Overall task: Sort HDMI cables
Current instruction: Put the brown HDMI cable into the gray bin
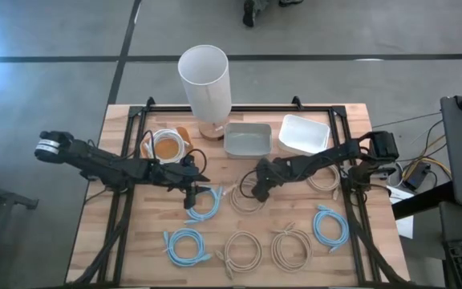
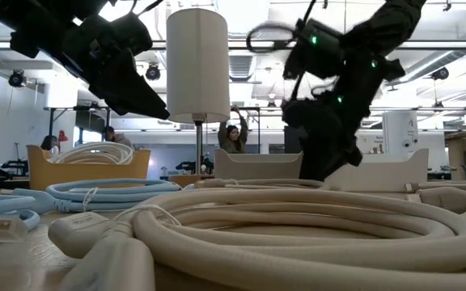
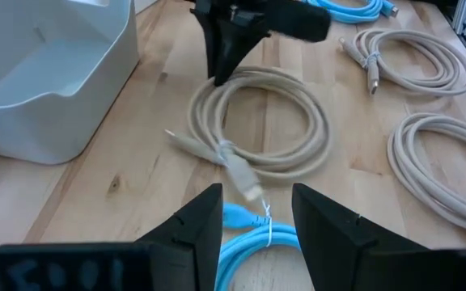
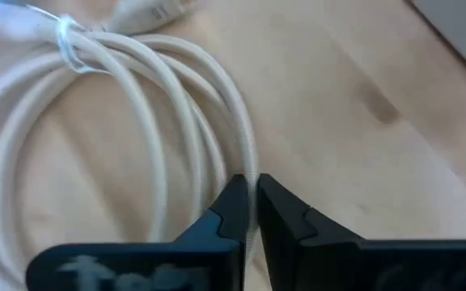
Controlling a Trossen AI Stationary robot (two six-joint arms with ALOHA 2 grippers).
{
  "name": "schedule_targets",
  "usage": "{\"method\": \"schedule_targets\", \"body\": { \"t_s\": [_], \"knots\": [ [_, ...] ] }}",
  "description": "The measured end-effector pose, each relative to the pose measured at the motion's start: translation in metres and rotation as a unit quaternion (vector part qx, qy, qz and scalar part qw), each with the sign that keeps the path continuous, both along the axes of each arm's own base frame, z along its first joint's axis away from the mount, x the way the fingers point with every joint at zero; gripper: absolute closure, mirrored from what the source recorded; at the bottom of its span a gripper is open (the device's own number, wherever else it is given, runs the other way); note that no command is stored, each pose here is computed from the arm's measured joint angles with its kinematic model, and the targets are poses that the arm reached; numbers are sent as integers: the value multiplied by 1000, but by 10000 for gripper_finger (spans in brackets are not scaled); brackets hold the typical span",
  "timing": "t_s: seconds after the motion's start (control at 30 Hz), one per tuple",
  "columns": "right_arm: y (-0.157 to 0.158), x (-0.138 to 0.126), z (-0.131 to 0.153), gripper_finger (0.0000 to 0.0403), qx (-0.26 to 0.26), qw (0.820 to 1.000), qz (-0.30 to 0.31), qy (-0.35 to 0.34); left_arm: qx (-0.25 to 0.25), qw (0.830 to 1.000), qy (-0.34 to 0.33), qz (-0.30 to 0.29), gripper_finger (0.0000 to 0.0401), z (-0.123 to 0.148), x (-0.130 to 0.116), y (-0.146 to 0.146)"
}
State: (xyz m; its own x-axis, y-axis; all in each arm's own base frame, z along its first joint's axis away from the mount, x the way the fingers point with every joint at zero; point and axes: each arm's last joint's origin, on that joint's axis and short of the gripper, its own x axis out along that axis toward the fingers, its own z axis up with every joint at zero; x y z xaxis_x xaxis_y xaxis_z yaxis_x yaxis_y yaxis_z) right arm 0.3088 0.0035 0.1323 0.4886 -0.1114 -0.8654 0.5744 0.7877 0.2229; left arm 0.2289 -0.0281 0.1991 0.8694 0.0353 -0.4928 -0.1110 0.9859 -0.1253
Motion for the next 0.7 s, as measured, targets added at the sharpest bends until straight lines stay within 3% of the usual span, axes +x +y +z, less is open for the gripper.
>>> {"method": "schedule_targets", "body": {
  "t_s": [0.33,0.7],
  "knots": [
    [9,30,58,389,-72,993,91,-31,0,1000,1,0,252,-1,0,0],
    [-4,32,134,390,-256,957,90,100,0,1000,0,0,252,0,0,0]
  ]
}}
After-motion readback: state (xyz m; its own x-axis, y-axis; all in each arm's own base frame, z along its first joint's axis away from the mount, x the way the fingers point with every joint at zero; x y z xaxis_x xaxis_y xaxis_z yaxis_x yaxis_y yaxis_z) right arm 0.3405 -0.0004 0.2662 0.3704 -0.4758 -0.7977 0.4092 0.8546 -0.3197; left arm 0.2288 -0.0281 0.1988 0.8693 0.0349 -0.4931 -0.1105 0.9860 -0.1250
